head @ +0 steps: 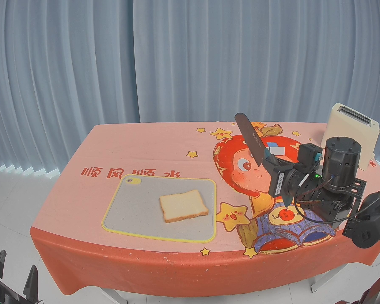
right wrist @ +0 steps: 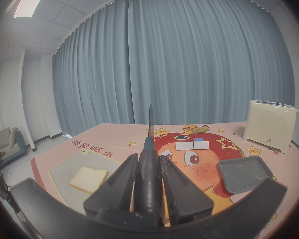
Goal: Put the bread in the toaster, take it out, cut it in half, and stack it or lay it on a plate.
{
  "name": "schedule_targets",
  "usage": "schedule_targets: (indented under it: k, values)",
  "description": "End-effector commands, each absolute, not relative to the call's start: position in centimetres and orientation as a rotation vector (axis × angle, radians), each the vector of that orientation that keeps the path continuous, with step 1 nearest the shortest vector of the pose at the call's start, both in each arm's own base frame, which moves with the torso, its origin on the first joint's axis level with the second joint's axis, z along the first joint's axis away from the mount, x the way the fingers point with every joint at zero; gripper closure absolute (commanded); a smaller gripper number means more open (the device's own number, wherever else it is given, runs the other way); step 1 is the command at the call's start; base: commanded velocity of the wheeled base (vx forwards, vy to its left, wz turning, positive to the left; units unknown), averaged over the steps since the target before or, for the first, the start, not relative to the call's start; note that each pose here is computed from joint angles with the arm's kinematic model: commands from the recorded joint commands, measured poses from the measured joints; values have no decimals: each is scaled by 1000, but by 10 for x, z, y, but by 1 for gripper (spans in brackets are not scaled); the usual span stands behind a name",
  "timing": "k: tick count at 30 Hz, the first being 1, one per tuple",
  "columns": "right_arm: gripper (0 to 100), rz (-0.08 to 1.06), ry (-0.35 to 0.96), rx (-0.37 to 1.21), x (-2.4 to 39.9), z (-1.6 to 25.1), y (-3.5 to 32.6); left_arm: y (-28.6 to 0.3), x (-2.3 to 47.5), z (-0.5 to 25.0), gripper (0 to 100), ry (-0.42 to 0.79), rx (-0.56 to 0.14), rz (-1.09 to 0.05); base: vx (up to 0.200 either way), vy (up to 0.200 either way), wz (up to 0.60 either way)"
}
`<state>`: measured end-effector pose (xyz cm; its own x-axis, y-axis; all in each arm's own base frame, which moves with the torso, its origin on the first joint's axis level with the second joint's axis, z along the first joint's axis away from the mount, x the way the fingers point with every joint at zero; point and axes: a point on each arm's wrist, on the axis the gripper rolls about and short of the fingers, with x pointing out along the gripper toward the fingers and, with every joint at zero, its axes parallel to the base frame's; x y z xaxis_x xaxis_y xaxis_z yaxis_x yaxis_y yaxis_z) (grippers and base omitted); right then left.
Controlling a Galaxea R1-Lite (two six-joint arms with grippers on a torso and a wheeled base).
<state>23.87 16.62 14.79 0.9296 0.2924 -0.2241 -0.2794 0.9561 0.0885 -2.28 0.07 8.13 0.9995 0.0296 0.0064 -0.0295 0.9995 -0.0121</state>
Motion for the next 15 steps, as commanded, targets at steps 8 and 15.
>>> schedule_targets:
  k: [8, 15]
  values:
    - [100, 327, 262, 39, 231, 142, 174, 1, -22, 76, 0, 9, -12, 31, 0, 0, 0]
    - [100, 345, 260, 38, 227, 142, 176, 1, -22, 76, 0, 9, -12, 31, 0, 0, 0]
